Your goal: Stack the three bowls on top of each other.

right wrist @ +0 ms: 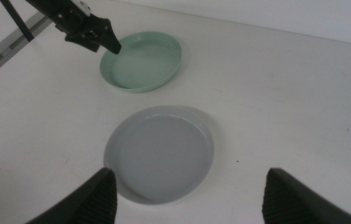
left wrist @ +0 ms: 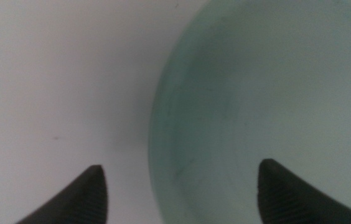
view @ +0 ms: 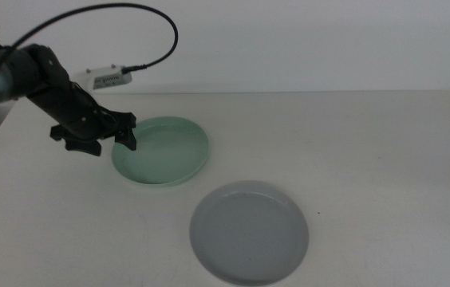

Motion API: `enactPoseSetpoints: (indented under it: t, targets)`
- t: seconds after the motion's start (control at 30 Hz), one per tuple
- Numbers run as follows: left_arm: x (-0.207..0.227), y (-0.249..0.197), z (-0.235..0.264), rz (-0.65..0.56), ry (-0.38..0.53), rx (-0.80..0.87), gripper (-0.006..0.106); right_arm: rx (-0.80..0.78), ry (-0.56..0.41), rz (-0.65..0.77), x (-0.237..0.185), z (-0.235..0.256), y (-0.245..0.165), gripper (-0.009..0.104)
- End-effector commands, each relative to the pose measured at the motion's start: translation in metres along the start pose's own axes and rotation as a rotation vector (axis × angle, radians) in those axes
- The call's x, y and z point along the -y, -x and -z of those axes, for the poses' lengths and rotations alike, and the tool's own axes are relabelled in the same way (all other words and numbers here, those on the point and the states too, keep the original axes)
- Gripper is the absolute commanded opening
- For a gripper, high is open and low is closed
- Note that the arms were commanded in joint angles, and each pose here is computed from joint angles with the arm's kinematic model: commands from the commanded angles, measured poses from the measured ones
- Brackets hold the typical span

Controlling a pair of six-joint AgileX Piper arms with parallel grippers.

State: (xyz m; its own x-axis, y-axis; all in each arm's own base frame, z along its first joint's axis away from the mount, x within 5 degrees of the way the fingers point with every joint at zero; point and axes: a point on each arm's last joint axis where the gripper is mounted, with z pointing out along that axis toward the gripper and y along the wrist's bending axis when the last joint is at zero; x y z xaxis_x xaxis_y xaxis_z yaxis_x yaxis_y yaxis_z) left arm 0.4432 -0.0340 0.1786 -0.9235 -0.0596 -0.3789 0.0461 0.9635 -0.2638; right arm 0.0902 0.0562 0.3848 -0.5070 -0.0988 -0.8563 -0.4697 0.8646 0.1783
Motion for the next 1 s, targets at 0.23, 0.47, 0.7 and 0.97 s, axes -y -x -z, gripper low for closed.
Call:
enactPoseSetpoints:
  t: [0.23, 0.47, 0.7, 0.97]
  targets:
    - [0.008, 0.015, 0.008, 0.029, -0.035, 0.102, 0.031, 0.089, 0.003, 0.002, -0.001, 0.004, 0.011, 0.059]
    - [0.011, 0.017, 0.025, 0.028, -0.033, 0.124, 0.000, 0.089, 0.003, 0.002, -0.001, 0.004, 0.011, 0.059]
    - [0.032, 0.011, 0.101, -0.021, -0.049, 0.217, 0.000, 0.089, 0.003, 0.002, -0.001, 0.004, 0.011, 0.059]
    - [0.084, -0.045, 0.147, -0.111, -0.135, 0.231, 0.000, 0.089, 0.003, 0.002, -0.001, 0.004, 0.011, 0.059]
